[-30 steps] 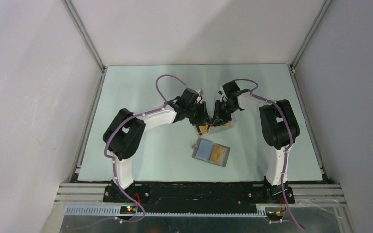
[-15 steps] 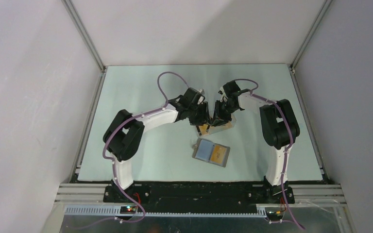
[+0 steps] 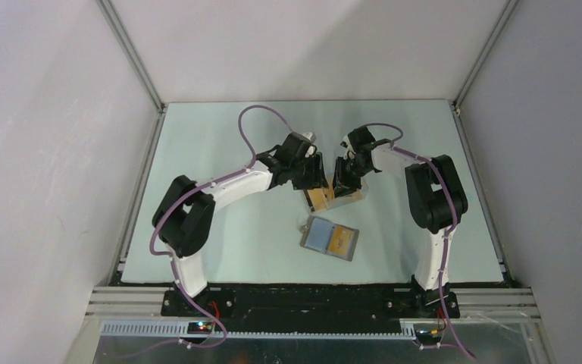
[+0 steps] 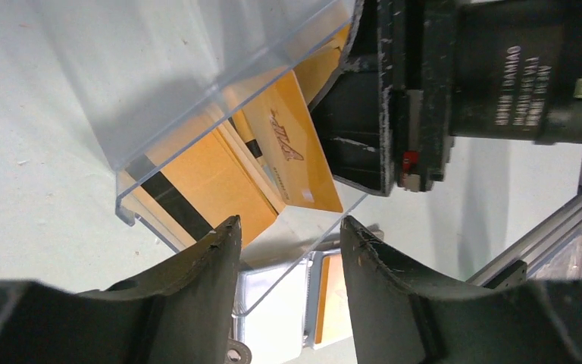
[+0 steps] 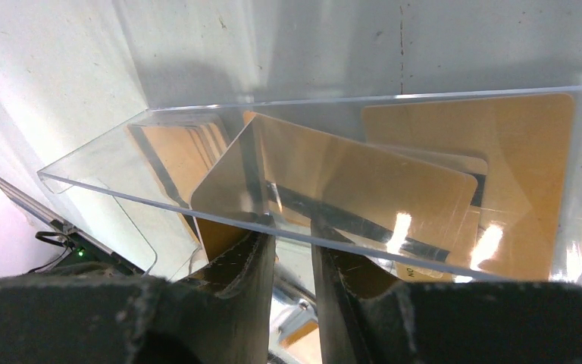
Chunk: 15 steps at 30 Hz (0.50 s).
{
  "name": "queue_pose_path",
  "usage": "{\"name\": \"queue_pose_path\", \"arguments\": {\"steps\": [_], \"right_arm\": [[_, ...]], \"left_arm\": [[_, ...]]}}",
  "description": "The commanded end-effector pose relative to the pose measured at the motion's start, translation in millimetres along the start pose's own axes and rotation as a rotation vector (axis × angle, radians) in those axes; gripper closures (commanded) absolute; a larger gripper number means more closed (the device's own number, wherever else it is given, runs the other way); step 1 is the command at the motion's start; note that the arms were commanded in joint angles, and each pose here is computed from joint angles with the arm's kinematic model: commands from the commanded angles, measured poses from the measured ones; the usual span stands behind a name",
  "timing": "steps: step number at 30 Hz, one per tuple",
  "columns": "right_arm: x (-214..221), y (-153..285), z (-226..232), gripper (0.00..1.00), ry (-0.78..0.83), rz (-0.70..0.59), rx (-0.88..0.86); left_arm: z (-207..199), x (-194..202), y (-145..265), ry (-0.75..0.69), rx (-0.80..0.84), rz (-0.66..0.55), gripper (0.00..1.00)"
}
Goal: Put the credit cards into the card holder
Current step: Pick up the credit card from the storage box.
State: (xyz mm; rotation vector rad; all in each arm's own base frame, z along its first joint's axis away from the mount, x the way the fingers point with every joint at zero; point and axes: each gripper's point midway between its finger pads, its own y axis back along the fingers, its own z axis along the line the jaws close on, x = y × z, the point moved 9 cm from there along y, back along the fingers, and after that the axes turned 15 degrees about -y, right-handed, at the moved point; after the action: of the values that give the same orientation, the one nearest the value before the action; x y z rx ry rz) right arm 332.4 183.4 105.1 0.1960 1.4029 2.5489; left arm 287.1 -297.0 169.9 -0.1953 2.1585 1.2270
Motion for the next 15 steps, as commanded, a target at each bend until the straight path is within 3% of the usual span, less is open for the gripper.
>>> {"name": "queue_pose_path", "arguments": {"steps": [1,15], "right_arm": [[2.3,-6.1,-8.0,0.71,-0.032,0.042,0.038],[3.2,15.8,4.6,0.68,-0.034,0.021,-0.02]], "left_arm": [[-9.3,1.8,-11.3,-0.018,0.034,0.027,0.44],[-18.6,-3.7,-20.1,0.082,0.076,0.033,0.41]]}}
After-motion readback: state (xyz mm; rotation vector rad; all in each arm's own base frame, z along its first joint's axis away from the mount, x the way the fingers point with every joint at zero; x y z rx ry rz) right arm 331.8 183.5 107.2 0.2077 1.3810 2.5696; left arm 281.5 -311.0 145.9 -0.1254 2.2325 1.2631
